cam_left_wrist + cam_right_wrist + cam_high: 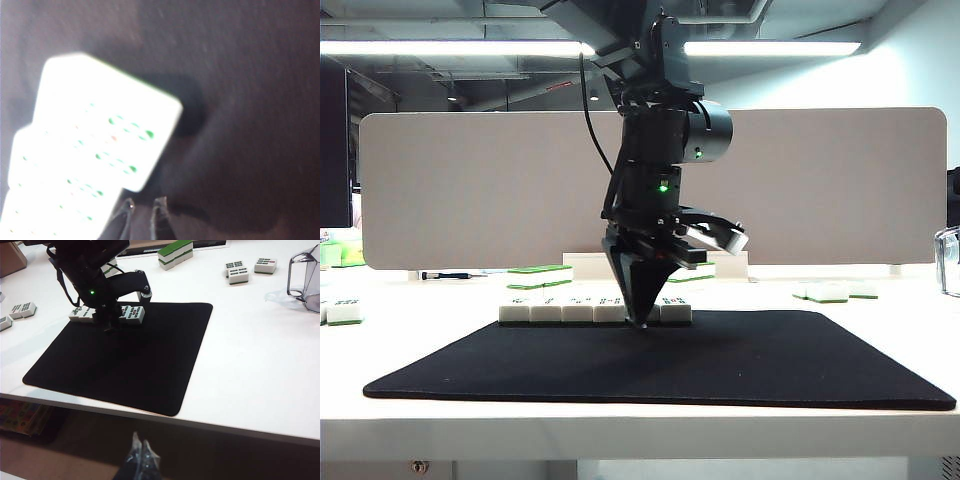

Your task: Align six mahjong tiles in a row on the table.

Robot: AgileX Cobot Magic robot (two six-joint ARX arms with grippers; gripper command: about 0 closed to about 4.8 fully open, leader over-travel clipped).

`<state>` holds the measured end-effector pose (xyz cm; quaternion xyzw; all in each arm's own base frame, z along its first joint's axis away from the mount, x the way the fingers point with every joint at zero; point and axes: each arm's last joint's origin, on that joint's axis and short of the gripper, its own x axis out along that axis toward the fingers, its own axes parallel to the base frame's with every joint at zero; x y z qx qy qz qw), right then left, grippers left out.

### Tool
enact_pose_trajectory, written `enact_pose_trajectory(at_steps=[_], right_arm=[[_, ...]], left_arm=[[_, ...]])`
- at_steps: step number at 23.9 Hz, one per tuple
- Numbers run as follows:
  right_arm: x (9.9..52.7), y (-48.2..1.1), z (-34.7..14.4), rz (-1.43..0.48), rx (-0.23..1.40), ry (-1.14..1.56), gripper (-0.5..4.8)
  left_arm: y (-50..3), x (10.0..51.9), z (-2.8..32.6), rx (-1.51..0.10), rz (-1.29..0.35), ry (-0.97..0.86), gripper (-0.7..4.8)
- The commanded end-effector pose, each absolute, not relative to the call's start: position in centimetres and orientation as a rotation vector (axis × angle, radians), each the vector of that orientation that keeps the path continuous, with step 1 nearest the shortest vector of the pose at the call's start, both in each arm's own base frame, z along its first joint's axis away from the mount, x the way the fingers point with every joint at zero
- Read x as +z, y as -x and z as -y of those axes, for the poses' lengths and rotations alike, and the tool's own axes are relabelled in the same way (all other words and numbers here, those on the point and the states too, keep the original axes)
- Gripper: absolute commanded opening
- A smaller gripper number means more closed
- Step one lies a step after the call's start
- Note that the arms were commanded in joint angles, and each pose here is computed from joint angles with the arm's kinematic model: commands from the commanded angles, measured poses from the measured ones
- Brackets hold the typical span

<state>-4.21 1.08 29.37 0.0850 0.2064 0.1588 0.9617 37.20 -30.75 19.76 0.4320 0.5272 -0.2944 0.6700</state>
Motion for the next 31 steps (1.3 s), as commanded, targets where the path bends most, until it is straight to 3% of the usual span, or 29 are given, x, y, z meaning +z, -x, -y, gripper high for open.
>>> enact_pose_trajectory(at_steps=[1,9,19,31], right_arm=[[29.5,4.4,-1.1,-0.392,0.322,-0.165,-0.01],[29.3,4.5,-1.1,-0.406,0.323,-0.168,-0.01],[29.3,4.5,-1.1,-0.406,0.323,-0.168,-0.01],[29.3,4.5,-1.1,-0.406,0.321,-0.168,-0.01]], left_arm=[[-35.6,21.2,30.7,-0.682,-1.245,-1.012,0.52],[-33.4,27.5,30.2,-0.667,-1.178,-0.962,0.52],[-28.7,39.5,24.5,-0.544,-0.938,-0.788,0.52],[-25.0,44.6,21.2,-0.519,-0.794,-0.728,0.52]])
